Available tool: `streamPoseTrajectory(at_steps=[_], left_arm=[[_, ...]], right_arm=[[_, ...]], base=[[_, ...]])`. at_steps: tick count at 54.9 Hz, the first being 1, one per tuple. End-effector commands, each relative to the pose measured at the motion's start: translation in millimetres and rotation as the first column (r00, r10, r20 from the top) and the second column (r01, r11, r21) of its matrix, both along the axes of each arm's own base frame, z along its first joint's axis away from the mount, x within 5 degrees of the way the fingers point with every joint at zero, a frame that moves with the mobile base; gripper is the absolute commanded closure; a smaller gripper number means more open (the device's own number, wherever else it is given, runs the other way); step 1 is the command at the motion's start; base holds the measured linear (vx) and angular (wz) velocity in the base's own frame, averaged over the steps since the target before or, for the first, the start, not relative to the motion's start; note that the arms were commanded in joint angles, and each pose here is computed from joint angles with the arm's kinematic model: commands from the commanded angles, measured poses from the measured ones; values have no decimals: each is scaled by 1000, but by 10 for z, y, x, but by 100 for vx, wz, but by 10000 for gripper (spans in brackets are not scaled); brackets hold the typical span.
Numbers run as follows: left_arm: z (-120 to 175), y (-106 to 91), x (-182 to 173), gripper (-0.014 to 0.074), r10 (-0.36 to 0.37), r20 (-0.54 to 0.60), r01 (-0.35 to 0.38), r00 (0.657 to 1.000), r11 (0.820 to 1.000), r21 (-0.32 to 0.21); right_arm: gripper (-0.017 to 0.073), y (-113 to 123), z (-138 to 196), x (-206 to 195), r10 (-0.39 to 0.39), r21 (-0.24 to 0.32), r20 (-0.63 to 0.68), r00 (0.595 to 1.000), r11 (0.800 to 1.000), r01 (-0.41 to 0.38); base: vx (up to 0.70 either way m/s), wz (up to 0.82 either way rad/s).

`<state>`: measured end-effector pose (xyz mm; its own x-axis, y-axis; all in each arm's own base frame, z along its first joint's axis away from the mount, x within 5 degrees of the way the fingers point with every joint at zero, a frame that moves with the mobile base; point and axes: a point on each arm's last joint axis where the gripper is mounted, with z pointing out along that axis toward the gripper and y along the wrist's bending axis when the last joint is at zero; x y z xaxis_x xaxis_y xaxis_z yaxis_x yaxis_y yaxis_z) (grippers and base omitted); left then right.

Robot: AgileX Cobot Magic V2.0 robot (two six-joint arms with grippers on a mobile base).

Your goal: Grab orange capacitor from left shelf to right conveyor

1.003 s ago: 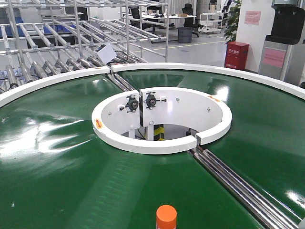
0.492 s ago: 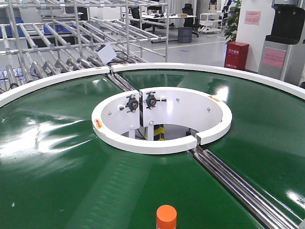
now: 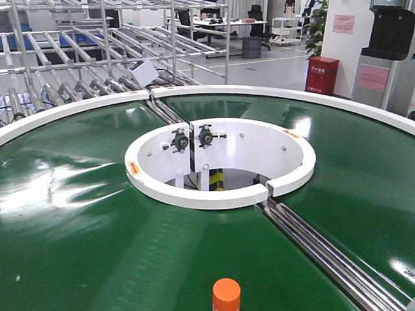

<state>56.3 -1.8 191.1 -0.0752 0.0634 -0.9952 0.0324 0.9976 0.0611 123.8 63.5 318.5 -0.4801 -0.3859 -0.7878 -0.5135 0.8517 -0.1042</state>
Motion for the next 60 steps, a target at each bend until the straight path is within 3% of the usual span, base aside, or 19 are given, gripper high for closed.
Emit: streamPoseTrajectory(at_steps=[1, 17, 25, 30, 38, 47, 56, 60], left_arm=[[-28, -1, 6, 599, -3, 63, 3, 998, 1000, -7], [-28, -1, 6, 599, -3, 63, 3, 998, 1000, -7], [-28, -1, 6, 599, -3, 63, 3, 998, 1000, -7], [-28, -1, 6, 599, -3, 63, 3, 998, 1000, -7], [-28, -1, 6, 599, -3, 63, 3, 998, 1000, -7], [-28, -1, 6, 599, -3, 63, 3, 998, 1000, -7], [-28, -1, 6, 599, -3, 63, 3, 998, 1000, -7], [-28, -1, 6, 599, -3, 63, 3, 998, 1000, -7]], right_arm=[[570, 9, 147, 26, 6, 29, 98, 995, 1000, -8], [571, -27, 174, 0, 0, 19, 124, 992, 1000, -2], [568, -207, 200, -82, -90, 39, 221, 971, 996, 84], [567, -359, 90, -162, -171, 55, 345, 923, 985, 162], [567, -538, -261, -417, -299, 159, 535, 790, 954, 254], [567, -604, -755, -621, -361, 218, 642, 676, 932, 290], [567, -608, -1084, -690, -376, 257, 691, 617, 926, 276], [567, -607, -1102, -684, -375, 250, 670, 641, 927, 280]], base=[[0, 0], [0, 0], [0, 0], [0, 0], [0, 0], [0, 0], [0, 0], [0, 0]])
